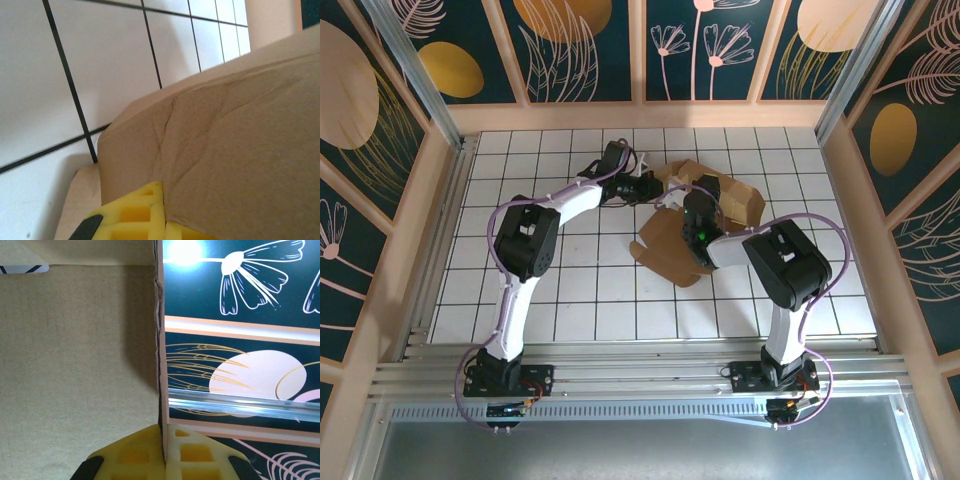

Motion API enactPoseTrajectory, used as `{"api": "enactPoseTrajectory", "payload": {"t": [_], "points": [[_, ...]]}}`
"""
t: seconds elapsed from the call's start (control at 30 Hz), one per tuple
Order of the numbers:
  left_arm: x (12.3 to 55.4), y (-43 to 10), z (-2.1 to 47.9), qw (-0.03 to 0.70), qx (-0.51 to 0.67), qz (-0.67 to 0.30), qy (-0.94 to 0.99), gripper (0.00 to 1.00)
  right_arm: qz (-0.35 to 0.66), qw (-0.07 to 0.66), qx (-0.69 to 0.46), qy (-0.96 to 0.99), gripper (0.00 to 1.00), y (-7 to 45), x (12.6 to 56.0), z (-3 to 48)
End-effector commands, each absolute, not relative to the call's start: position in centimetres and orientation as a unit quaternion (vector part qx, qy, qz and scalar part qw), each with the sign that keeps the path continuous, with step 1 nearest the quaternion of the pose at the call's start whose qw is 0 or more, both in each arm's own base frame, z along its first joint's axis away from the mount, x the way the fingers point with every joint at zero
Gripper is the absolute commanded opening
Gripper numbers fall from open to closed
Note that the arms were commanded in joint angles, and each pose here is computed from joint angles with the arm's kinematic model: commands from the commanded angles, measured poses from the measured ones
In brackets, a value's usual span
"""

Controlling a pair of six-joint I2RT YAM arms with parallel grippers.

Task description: Fold the paper box

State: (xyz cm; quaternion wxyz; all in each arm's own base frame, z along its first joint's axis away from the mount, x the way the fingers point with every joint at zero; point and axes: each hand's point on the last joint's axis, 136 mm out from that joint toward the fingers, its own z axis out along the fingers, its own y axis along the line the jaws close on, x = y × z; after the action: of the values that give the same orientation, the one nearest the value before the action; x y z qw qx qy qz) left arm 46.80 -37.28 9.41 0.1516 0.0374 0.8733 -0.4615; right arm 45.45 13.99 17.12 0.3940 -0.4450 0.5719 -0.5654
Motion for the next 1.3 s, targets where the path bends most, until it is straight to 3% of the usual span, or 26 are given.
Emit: {"api": "enactPoseTrajectory", "payload": {"t": [0.0,0.3,0.43,0.5,0.77,1.0,1.27], "points": [[43.4,-38.5,9.6,0.106,0.043,-0.472,0.874,0.04,-0.548,0.4,-0.451,0.58,0.0,14.7,44.7,15.6],[41.3,-39.1,7.0,0.097,0.047,-0.463,0.88,0.08,-0.537,0.409,-0.445,0.589,0.0,15.3,44.3,15.5],[40.0,-39.8,7.5,0.099,0.062,-0.49,0.864,0.26,-0.526,0.413,-0.444,0.596,0.0,15.4,43.8,15.5],[39.6,-39.8,8.0,0.105,0.069,-0.498,0.858,0.3,-0.525,0.413,-0.444,0.597,0.0,15.3,43.6,15.5],[39.7,-39.0,9.8,0.148,0.091,-0.483,0.858,0.32,-0.521,0.415,-0.442,0.601,0.0,15.0,42.9,15.4],[38.6,-36.5,13.4,0.223,0.128,-0.443,0.859,0.33,-0.51,0.422,-0.439,0.607,0.04,15.2,42.7,16.1],[37.2,-31.6,17.7,0.32,0.151,-0.357,0.864,0.33,-0.5,0.42,-0.444,0.614,0.0,15.3,42.5,15.4]]}}
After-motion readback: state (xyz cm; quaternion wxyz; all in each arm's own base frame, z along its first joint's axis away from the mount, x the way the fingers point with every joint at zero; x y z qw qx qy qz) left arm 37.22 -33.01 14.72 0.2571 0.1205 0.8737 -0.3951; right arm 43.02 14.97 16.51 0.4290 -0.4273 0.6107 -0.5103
